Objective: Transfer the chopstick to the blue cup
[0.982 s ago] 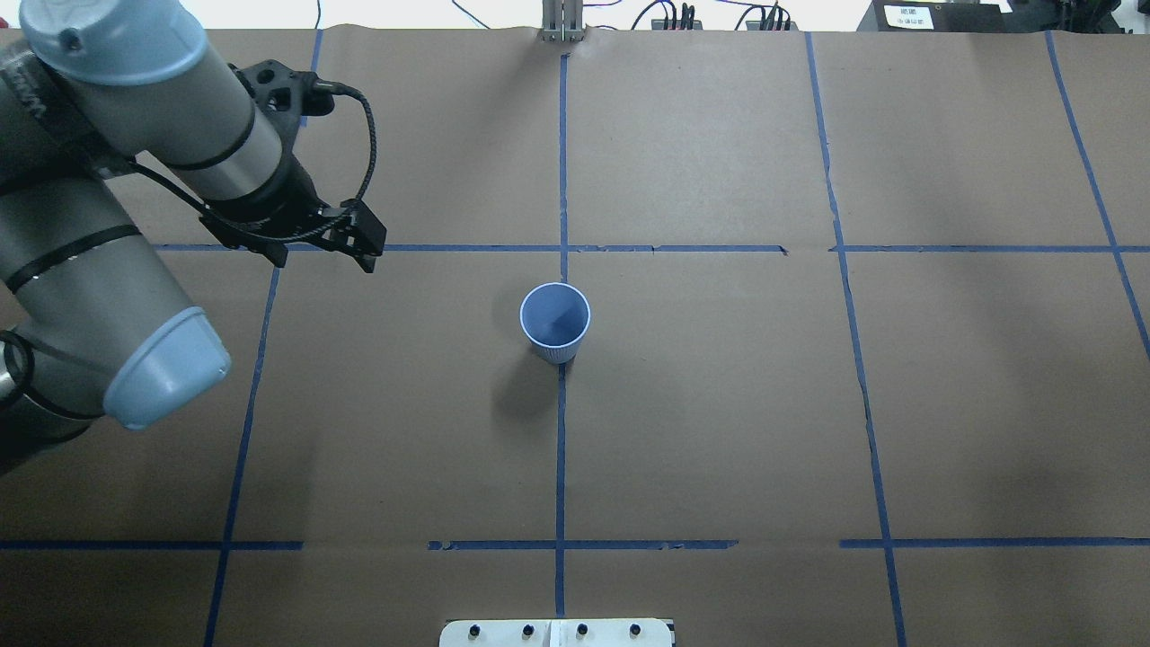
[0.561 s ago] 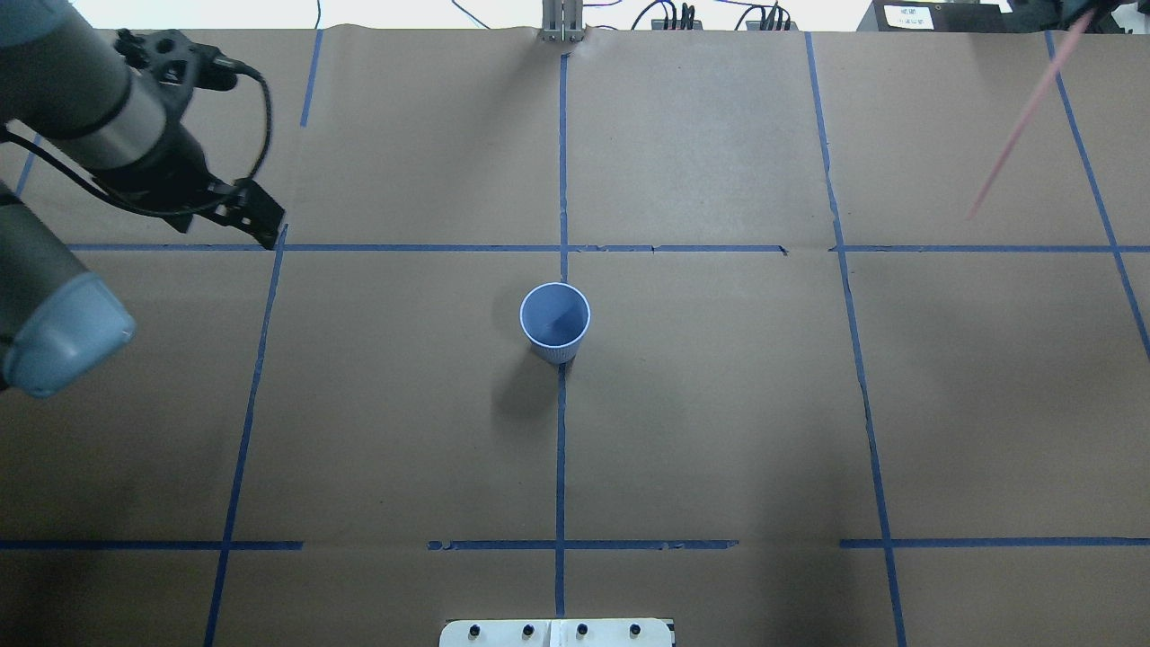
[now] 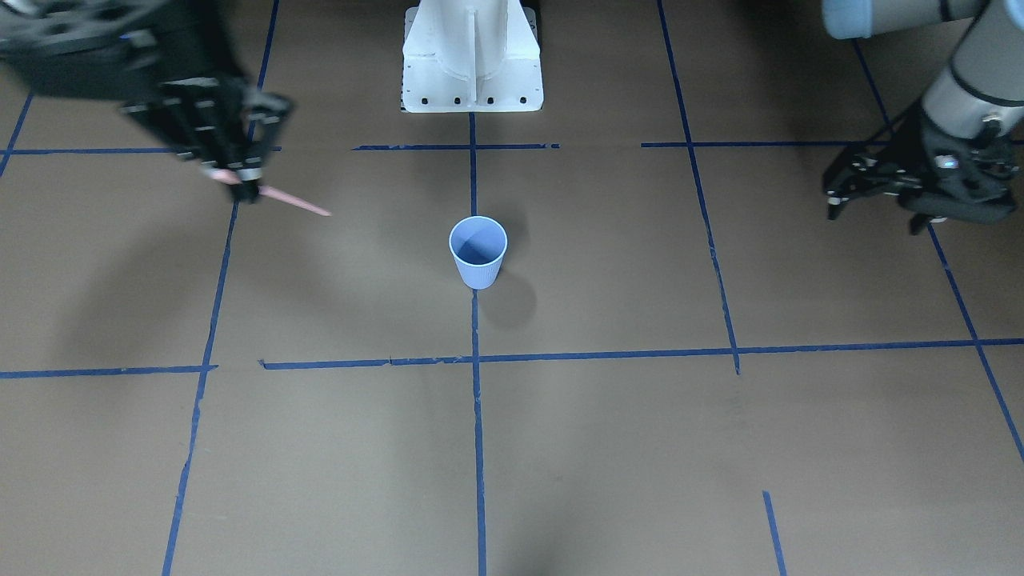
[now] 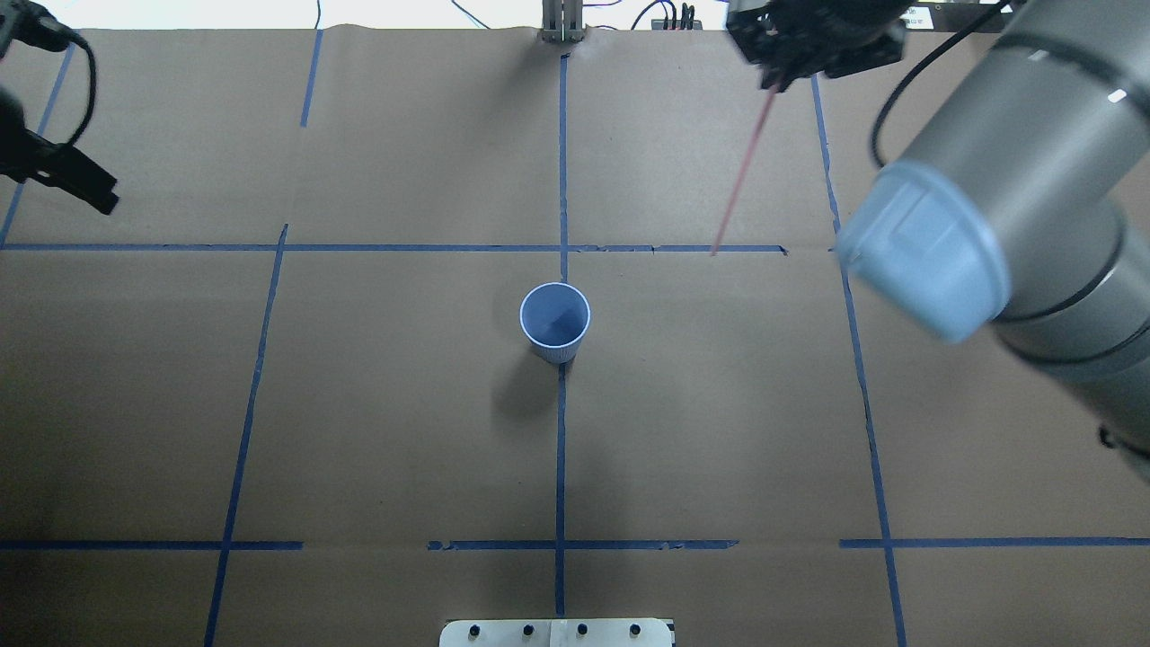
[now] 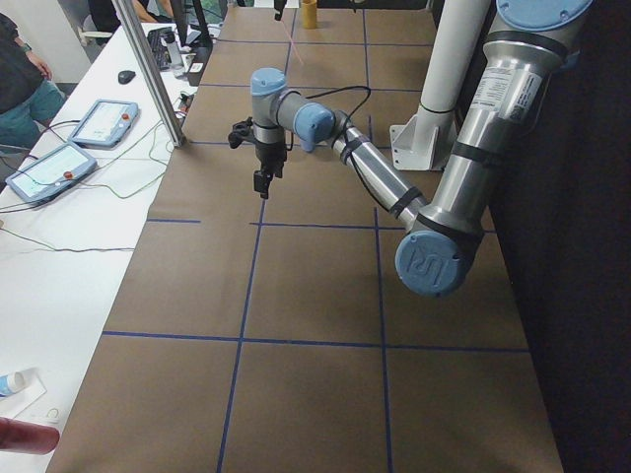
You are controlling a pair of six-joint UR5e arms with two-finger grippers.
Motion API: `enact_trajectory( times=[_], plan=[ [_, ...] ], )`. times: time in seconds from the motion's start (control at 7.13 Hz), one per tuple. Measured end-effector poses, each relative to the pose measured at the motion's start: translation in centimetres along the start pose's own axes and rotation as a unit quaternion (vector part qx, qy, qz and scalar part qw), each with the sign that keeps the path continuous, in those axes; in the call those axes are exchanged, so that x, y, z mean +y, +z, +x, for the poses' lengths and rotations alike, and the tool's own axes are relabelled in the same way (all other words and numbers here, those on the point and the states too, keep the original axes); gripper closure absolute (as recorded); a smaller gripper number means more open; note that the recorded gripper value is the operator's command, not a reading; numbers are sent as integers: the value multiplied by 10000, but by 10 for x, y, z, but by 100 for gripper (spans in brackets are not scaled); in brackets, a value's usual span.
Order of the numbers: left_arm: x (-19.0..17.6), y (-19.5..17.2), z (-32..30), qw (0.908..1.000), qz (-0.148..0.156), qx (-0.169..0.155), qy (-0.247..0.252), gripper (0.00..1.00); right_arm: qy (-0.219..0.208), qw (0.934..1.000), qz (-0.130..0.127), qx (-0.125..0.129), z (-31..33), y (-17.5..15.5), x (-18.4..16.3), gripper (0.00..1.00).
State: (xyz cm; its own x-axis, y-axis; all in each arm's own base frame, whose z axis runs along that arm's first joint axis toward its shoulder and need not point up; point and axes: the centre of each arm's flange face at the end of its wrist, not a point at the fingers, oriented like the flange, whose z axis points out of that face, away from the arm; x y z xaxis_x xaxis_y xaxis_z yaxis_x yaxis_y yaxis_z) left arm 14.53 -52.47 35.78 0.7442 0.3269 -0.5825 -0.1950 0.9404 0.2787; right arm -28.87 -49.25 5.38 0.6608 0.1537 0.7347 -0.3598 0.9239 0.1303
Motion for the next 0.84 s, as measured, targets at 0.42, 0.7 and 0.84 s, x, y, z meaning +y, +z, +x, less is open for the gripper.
enact_trajectory(
  times=[0.42,0.7,0.84],
  plan=[
    [16,-5,-47,9999,-14,-133,100,0,-44,9989,448,-95,-112,30,59,100],
    [19,-8,-51,9999,5,-140,89,0,-79,9991,423,-67,-129,51,79,100],
    [20,-8,-51,9999,5,-141,86,0,-120,9991,406,-19,-129,62,90,100]
  ],
)
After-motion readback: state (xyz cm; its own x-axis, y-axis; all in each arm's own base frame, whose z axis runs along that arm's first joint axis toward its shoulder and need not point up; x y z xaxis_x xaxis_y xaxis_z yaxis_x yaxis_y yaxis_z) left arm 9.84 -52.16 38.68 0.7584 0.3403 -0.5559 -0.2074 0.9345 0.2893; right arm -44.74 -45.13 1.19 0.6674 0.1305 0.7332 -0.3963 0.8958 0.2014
